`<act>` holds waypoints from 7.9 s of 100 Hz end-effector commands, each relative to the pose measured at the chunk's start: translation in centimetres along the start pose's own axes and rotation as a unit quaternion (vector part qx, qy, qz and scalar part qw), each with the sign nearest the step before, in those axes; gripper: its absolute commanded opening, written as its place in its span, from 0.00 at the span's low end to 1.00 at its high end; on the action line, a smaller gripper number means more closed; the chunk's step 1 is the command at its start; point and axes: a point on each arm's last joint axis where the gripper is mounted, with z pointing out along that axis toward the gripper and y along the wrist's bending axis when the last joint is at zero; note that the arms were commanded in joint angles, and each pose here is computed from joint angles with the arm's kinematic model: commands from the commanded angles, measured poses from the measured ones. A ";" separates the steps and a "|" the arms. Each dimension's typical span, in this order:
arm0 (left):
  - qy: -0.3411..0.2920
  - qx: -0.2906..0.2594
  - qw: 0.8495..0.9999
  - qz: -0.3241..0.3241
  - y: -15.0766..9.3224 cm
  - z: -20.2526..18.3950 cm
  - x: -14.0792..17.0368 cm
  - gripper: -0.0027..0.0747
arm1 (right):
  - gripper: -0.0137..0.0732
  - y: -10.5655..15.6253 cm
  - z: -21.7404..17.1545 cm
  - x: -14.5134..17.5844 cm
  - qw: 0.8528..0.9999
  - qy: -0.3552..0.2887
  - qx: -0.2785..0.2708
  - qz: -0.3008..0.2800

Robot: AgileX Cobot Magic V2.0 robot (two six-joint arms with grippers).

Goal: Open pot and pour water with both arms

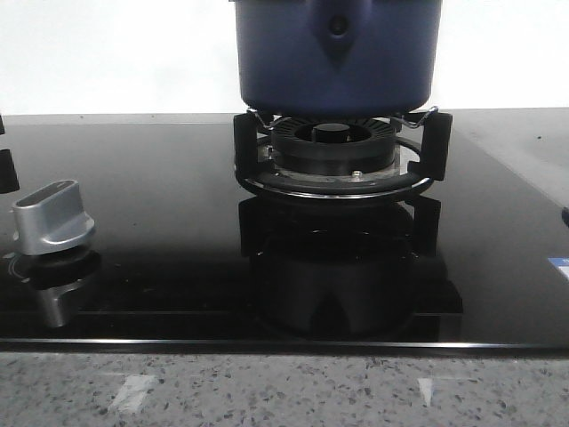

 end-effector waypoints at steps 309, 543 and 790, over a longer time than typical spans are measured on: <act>-0.129 -0.052 0.989 0.054 4.2 -14.9 -9.0 0.19 | 0.07 -16.8 18.2 -10.8 0.932 0.182 0.301 0.089; -0.131 -0.131 0.981 0.055 5.6 -15.1 -9.1 0.19 | 0.08 6.8 20.2 -21.4 0.978 -0.158 -0.033 -0.132; -0.131 -0.131 0.981 0.055 5.6 -15.1 -9.1 0.18 | 0.08 4.5 23.1 -11.9 0.815 -0.560 -0.102 -0.108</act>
